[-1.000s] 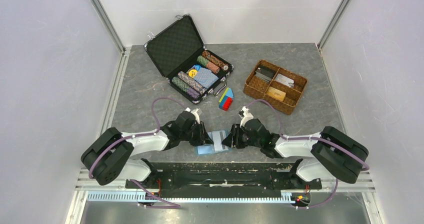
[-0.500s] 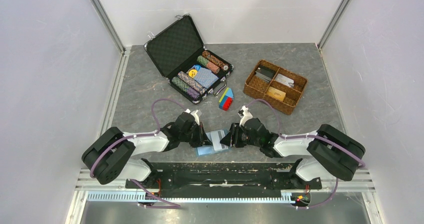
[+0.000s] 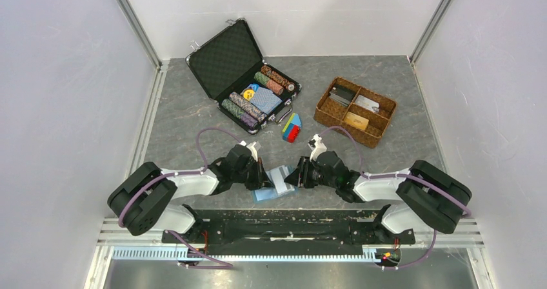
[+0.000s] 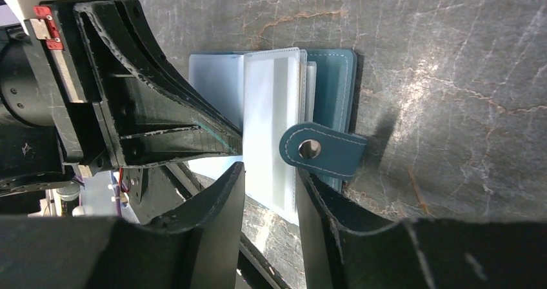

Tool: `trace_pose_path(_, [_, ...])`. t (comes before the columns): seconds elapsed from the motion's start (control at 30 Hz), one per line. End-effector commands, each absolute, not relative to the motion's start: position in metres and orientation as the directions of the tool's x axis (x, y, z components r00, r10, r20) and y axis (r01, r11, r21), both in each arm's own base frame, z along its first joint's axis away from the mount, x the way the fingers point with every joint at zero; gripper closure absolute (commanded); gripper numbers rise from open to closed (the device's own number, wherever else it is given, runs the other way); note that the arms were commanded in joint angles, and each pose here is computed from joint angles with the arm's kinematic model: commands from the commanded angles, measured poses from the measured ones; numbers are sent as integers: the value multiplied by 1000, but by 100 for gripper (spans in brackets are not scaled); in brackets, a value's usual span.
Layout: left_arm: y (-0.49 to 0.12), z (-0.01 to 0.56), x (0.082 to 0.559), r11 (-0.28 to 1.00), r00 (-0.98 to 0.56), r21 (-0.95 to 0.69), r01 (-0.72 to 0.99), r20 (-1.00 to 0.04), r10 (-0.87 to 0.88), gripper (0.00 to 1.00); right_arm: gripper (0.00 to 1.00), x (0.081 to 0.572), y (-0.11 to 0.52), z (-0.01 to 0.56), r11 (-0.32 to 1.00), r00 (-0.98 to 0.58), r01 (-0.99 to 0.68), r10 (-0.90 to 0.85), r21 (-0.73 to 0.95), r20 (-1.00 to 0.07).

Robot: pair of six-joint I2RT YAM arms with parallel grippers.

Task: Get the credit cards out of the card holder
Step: Remove the credit card from the card holder.

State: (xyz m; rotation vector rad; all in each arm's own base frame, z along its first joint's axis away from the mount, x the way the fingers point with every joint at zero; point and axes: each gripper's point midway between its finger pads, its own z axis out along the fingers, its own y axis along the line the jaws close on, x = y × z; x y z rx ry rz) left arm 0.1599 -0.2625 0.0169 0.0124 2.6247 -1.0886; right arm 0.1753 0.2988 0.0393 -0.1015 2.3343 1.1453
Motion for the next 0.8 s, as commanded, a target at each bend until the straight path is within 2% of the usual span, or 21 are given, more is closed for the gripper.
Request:
trace_pose_path(0.0, [-264,15,160,713,-959,-695,95,-256,-122,93,64,176,318,77,537,-826,-381,168,753,-537])
trace_pose_path(0.07, [-265,15,160,711,-959,-696,97,-255,-120,92,65,178,315,77,552,-816,-389,166,738,-554])
trace_pose_path(0.23, [-269,19,162,702,-960,-705,102,-255,-117,91,75,179,312,78,567,-799,-415,147,711,-583])
trace_pose_path(0.33, [-270,22,163,697,-958,-710,105,-259,-120,90,75,177,315,82,549,-797,-437,131,713,-589])
trace_pose_path(0.77, [-267,30,163,697,-952,-708,109,-276,-132,87,62,175,320,68,577,-803,-477,20,663,-596])
